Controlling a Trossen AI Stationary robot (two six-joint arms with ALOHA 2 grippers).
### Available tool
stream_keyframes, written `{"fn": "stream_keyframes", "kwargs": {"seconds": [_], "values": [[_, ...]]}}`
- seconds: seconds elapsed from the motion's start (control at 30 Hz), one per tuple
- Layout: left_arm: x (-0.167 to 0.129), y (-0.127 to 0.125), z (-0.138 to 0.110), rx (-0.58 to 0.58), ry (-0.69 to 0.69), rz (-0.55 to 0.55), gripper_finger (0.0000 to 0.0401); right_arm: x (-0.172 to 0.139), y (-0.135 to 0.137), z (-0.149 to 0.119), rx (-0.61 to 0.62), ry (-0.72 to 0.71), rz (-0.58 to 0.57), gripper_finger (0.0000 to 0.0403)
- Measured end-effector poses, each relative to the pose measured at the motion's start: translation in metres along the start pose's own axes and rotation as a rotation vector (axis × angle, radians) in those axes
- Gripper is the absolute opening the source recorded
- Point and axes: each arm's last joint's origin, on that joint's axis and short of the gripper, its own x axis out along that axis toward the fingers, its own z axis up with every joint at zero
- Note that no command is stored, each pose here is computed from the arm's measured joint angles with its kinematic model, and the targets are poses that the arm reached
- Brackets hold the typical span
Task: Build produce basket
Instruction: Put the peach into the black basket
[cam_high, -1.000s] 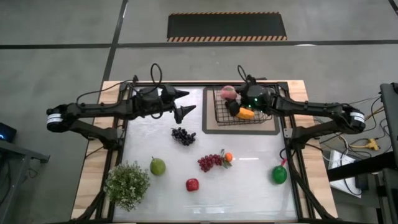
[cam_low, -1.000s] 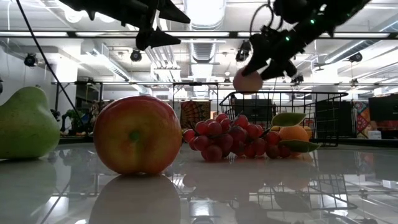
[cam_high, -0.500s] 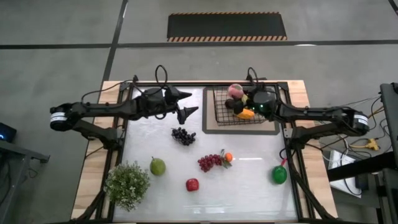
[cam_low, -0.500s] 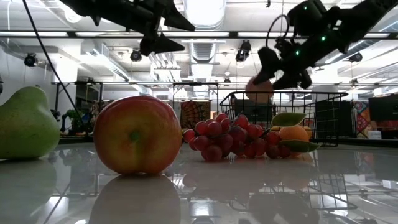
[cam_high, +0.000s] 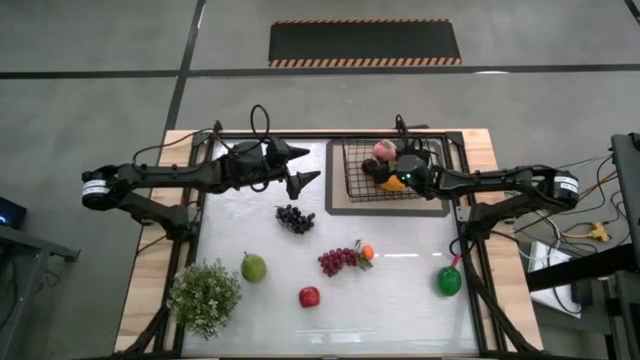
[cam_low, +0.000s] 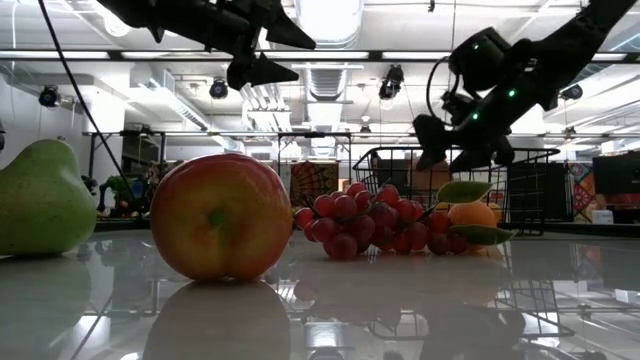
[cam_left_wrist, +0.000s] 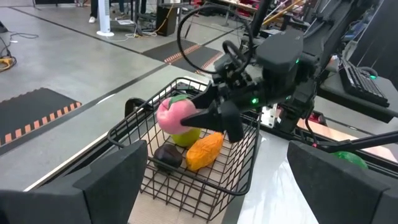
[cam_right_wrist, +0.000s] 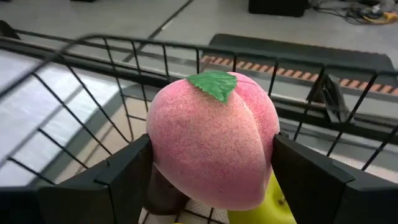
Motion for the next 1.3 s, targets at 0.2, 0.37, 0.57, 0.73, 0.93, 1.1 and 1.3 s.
{"fn": "stream_keyframes", "kwargs": {"seconds": [0.2, 0.37, 0.57, 0.73, 0.93, 1.1, 1.3], "values": [[0.0, 0.0, 0.0, 0.0, 0.0, 0.0, 0.0369, 0.01, 0.004, -0.008, 0.005, 0.012, -0.008, 0.0291], [0.0, 0.0, 0.0, 0.0, 0.001, 0.0, 0.0369, 0.013, 0.004, -0.011, 0.009, 0.019, -0.027, 0.0315], [0.0, 0.0, 0.0, 0.0, 0.001, 0.0, 0.0369, 0.011, 0.003, -0.01, 0.019, 0.017, -0.031, 0.0324], [0.0, 0.0, 0.0, 0.0, 0.001, 0.0, 0.0369, 0.008, 0.002, -0.006, 0.02, 0.002, -0.022, 0.0323], [0.0, 0.0, 0.0, 0.0, 0.002, 0.0, 0.0369, 0.006, 0.002, -0.004, 0.009, -0.003, -0.027, 0.0327], [0.0, 0.0, 0.0, 0.0, 0.002, 0.0, 0.0369, 0.009, 0.002, -0.008, 0.001, 0.01, -0.033, 0.0326], [0.0, 0.0, 0.0, 0.0, 0.002, 0.0, 0.0369, 0.006, 0.002, -0.005, 0.012, 0.014, -0.026, 0.0325]]}}
